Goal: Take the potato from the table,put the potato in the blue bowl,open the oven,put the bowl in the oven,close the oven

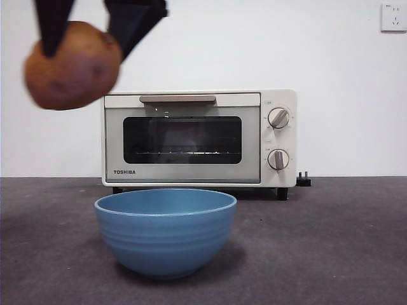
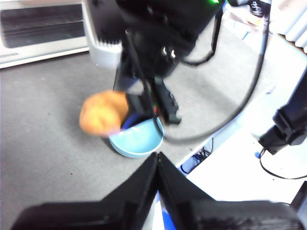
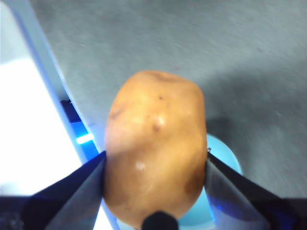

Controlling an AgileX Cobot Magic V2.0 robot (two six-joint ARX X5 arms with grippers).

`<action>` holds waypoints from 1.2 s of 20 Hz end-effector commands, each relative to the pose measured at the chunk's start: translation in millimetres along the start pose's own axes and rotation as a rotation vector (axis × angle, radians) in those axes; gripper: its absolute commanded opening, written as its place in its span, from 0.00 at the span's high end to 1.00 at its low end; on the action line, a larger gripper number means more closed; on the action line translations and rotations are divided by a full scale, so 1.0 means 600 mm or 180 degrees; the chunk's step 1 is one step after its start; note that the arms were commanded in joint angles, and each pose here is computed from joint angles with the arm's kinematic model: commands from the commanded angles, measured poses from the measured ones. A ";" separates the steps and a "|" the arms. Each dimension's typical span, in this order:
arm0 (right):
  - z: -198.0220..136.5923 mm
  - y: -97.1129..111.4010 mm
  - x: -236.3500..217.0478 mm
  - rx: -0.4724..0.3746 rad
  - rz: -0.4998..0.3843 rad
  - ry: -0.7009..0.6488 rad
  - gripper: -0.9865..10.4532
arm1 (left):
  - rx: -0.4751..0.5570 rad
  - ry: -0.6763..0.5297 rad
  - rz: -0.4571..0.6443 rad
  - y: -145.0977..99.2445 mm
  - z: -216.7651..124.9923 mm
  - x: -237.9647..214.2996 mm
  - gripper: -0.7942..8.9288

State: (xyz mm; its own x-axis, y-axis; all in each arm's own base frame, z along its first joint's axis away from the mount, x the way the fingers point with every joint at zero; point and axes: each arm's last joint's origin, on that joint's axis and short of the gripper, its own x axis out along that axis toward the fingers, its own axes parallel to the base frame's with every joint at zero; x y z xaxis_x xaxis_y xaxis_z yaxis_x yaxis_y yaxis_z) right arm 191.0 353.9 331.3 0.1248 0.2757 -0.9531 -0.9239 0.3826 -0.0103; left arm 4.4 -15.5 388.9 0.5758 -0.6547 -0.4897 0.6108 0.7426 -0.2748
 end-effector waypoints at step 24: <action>-0.187 -0.035 0.133 0.1080 -0.0091 -0.0448 0.92 | -0.0080 0.0443 -0.0028 0.029 0.041 0.057 0.92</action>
State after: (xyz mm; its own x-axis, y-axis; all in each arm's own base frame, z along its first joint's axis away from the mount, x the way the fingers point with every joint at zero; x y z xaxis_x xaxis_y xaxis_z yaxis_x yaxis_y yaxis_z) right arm 179.4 269.1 227.4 0.2255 0.3836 -0.8955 -0.7570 0.6476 0.0868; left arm 48.4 -28.2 387.1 0.4881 -0.6346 -0.5992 0.5833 0.7479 -0.3169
